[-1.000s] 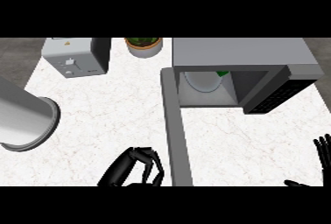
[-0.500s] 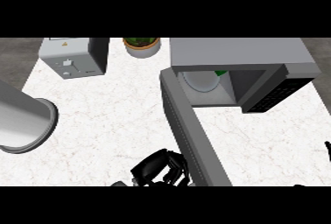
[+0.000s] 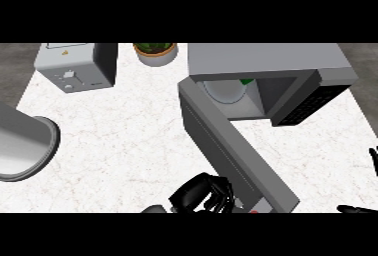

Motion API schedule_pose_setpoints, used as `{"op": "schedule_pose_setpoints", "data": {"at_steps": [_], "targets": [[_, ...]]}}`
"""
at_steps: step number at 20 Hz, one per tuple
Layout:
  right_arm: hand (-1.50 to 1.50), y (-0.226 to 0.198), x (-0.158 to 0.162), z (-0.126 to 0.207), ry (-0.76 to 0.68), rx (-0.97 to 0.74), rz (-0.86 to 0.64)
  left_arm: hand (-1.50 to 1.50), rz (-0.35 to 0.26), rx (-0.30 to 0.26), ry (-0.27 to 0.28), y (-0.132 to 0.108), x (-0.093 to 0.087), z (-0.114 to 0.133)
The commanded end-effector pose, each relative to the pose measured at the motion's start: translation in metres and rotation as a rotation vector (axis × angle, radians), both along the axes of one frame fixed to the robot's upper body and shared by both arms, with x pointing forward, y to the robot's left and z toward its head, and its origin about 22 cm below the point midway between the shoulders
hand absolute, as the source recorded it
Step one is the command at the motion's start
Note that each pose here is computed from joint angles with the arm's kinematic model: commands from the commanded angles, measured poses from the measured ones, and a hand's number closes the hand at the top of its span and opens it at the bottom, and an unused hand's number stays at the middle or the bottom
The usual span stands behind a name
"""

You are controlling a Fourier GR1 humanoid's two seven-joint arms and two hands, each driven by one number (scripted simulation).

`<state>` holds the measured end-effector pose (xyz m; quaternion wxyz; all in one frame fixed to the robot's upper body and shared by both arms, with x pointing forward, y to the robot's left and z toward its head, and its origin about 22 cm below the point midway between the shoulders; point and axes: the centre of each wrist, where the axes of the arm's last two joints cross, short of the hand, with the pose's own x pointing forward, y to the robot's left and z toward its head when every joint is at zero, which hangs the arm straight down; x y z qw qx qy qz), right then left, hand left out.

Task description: Pick up the milk, place it into the microwave and close the microwave

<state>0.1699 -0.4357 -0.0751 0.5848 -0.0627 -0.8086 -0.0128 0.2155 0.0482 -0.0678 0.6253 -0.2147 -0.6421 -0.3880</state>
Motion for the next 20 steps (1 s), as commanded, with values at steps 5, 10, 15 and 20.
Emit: {"op": "schedule_pose_setpoints", "data": {"at_steps": [5,10,15,20], "targets": [[-1.50,0.013,0.024,0.023,-0.106,0.046,0.156,-1.50,0.031,-0.079,-0.047,-0.035,0.007,0.023],[-1.50,0.015,0.028,0.031,-0.104,0.056,0.192,1.50,0.078,-0.094,-0.080,-0.045,0.018,0.040],[-1.50,0.021,0.044,0.050,-0.128,0.048,0.255,1.50,0.143,-0.117,-0.109,-0.051,0.041,0.058],[-1.50,0.025,0.059,0.067,-0.129,0.013,0.312,1.50,0.191,-0.125,-0.211,-0.057,0.065,0.080]]}}
